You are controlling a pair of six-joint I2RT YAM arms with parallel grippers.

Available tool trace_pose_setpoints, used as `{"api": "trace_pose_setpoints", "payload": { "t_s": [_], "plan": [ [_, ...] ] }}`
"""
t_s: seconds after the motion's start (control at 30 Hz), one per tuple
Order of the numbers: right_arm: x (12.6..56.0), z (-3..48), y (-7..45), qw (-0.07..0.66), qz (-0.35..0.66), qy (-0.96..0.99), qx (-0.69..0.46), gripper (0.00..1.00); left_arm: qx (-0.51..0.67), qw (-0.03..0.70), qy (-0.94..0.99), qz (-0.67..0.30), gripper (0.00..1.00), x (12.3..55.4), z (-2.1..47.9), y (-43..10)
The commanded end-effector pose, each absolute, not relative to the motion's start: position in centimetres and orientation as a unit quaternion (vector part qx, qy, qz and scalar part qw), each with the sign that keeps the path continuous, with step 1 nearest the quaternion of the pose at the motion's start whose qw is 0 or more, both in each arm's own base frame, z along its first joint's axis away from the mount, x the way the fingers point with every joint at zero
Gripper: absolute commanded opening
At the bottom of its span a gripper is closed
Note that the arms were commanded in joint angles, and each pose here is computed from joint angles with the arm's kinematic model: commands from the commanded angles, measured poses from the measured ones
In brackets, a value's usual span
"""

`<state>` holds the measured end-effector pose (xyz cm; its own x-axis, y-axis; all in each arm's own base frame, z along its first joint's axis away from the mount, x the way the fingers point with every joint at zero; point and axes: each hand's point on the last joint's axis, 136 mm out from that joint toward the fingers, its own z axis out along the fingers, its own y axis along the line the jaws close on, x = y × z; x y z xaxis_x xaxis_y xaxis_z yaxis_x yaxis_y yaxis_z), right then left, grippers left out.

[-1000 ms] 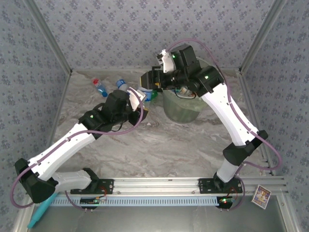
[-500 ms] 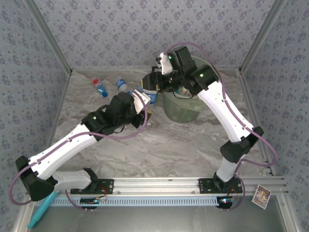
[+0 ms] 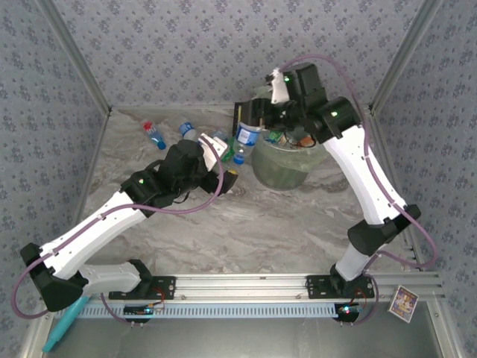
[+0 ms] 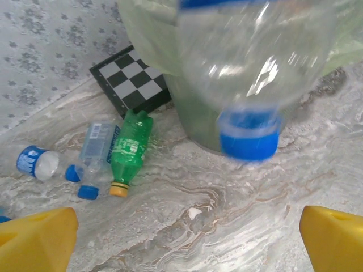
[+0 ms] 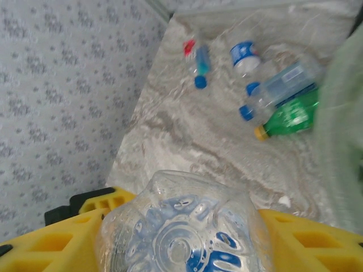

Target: Put the plastic bottles in the bin

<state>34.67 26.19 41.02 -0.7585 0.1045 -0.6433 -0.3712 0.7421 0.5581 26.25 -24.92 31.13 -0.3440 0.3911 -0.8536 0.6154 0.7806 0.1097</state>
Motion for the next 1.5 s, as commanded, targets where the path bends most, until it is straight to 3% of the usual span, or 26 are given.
{"api": "trace_pose_setpoints", "payload": {
  "t_s": [0.0, 0.33, 0.57, 0.93, 1.47],
  "plan": [
    [34.9, 45.7, 21.9, 0.427, 0.317, 0.845, -0.054, 0.63, 0.278, 0.507, 0.808, -0.117, 1.0, 26.0, 33.6, -23.5],
    [38.5, 49.7, 11.9, 0.583, 0.141, 0.8, 0.018, 0.63, 0.234, 0.518, 0.815, -0.114, 1.0, 26.1, 33.9, -22.2],
    [43.9, 48.3, 10.1, 0.627, 0.068, 0.775, 0.038, 0.63, 0.209, 0.522, 0.818, -0.122, 1.0, 26.4, 34.4, -21.9],
    [49.5, 38.8, 11.6, 0.548, 0.023, 0.836, -0.003, 0.63, 0.178, 0.526, 0.823, -0.117, 1.0, 25.9, 34.4, -20.1],
    [49.3, 28.1, 12.3, 0.427, 0.009, 0.904, -0.019, 0.67, 0.159, 0.523, 0.829, -0.12, 1.0, 26.4, 34.4, -19.3]
  ]
}}
